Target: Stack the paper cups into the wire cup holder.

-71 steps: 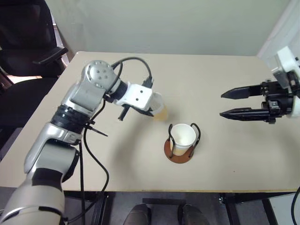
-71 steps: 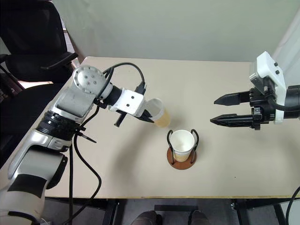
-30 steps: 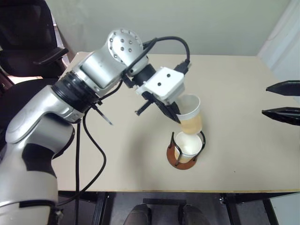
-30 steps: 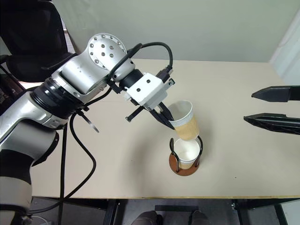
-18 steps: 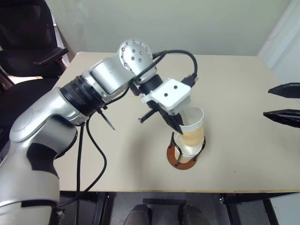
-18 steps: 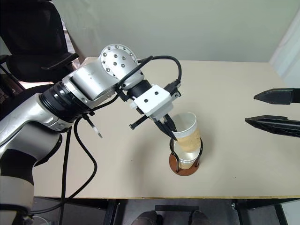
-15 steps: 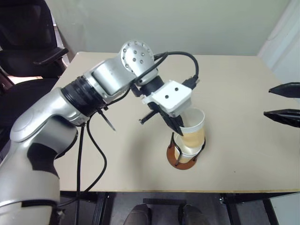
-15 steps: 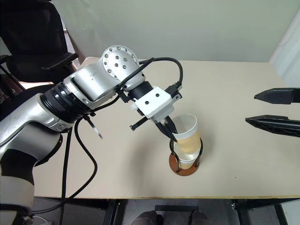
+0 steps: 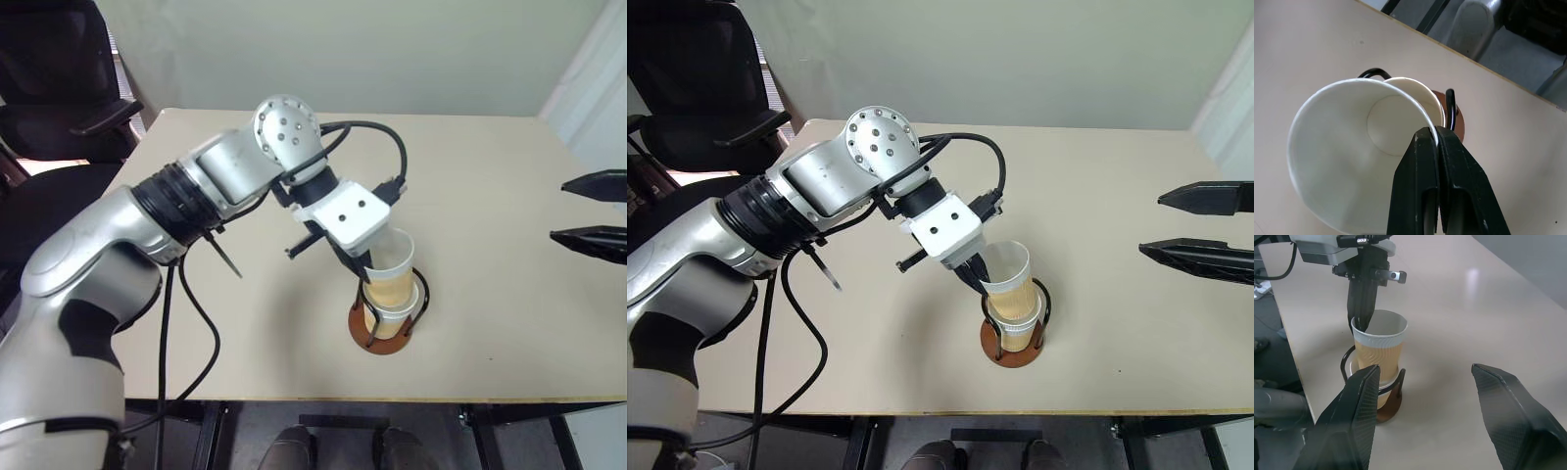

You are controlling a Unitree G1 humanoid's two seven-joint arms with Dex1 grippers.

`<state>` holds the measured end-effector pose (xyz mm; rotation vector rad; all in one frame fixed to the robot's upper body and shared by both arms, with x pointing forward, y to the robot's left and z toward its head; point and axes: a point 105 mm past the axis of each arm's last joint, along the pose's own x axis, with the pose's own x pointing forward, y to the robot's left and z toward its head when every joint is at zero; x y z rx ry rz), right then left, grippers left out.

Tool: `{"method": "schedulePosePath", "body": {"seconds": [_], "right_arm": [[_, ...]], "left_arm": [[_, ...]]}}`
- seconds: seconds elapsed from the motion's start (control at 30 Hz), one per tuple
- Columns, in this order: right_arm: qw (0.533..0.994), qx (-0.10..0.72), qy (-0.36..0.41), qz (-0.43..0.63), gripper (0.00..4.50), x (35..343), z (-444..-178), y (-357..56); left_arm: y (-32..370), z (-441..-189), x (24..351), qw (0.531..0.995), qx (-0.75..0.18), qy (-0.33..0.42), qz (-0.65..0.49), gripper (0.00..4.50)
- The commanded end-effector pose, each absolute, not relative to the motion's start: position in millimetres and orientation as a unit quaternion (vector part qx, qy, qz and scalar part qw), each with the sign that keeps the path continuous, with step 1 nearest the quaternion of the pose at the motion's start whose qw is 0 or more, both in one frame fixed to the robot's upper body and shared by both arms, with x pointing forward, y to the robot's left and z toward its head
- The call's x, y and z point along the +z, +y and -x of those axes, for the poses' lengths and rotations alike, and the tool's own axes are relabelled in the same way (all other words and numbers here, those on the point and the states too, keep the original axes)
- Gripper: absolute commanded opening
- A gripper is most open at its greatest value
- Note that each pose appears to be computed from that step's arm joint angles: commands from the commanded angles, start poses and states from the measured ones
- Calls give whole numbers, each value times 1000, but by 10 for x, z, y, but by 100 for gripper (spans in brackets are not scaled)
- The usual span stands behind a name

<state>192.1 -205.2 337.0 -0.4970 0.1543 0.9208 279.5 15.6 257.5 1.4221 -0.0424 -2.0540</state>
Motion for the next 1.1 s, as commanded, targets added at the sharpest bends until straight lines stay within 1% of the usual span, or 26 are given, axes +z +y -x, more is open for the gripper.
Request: {"method": "schedulePosePath", "body": {"seconds": [0.03,0.07,0.13,0.43,0.57,0.77,0.97,1.1], "right_arm": [[863,435,58,249,308,3426,-1893,-2044],[863,435,58,249,308,3424,-1894,-2046],[863,437,62,247,308,3414,-1891,-2043],[843,481,67,233,308,3382,-1853,-1998],[832,498,67,235,308,3359,-1880,-1963],[819,519,62,235,308,3317,-1928,-1915],[803,546,51,234,308,3292,-2022,-1829],[788,566,52,237,308,3319,-2094,-1824]], "left_arm": [[128,-2788,2610,301,-777,-32,-552,43],[117,-2791,2616,302,-776,-35,-552,63],[99,-2765,2643,303,-781,-37,-545,123],[89,-2758,2737,323,-785,-37,-528,446],[89,-2801,2817,343,-777,-41,-525,448],[154,-2882,2911,388,-762,-41,-517,448],[226,-2925,2977,427,-741,-57,-514,448],[307,-2942,3039,472,-726,-62,-497,448]]}}
